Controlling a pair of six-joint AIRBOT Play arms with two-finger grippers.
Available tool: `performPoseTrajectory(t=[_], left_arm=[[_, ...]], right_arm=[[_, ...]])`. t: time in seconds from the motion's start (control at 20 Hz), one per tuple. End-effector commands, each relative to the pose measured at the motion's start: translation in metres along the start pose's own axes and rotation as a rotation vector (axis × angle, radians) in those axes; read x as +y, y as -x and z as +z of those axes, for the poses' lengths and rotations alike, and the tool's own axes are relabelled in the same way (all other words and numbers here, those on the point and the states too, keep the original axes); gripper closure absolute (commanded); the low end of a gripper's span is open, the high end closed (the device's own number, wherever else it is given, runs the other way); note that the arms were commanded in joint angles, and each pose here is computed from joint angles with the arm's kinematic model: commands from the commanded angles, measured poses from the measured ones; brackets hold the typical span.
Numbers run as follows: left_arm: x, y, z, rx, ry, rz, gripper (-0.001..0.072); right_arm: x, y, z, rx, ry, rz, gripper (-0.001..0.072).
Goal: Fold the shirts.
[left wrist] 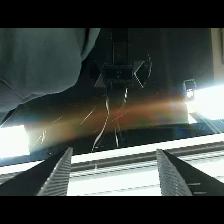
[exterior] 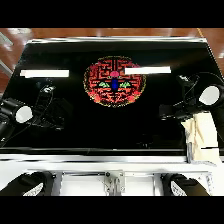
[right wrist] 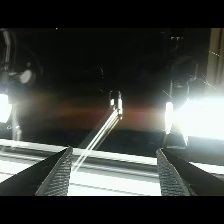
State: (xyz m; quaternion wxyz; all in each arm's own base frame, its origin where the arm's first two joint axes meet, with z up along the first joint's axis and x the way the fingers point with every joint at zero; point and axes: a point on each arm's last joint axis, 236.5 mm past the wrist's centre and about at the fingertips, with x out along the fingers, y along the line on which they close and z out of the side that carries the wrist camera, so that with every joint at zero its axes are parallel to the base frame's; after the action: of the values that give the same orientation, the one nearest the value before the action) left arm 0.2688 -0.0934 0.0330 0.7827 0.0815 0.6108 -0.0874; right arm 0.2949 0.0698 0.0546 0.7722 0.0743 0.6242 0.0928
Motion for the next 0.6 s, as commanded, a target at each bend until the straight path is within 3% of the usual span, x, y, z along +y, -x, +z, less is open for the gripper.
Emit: performPoseTrajectory(t=[0.0, 0.55], left_arm=[[0.000, 0.000, 0.000, 0.000, 0.000, 0.000, 0.0103], [0.000, 0.000, 0.000, 0.000, 0.000, 0.000, 0.0103]], right_arm=[[0.000, 0.000, 0.000, 0.000, 0.001, 0.001, 0.0076], [-0.003, 0.001, 0.024, -0.101, 0.005, -0.013, 0.0076]])
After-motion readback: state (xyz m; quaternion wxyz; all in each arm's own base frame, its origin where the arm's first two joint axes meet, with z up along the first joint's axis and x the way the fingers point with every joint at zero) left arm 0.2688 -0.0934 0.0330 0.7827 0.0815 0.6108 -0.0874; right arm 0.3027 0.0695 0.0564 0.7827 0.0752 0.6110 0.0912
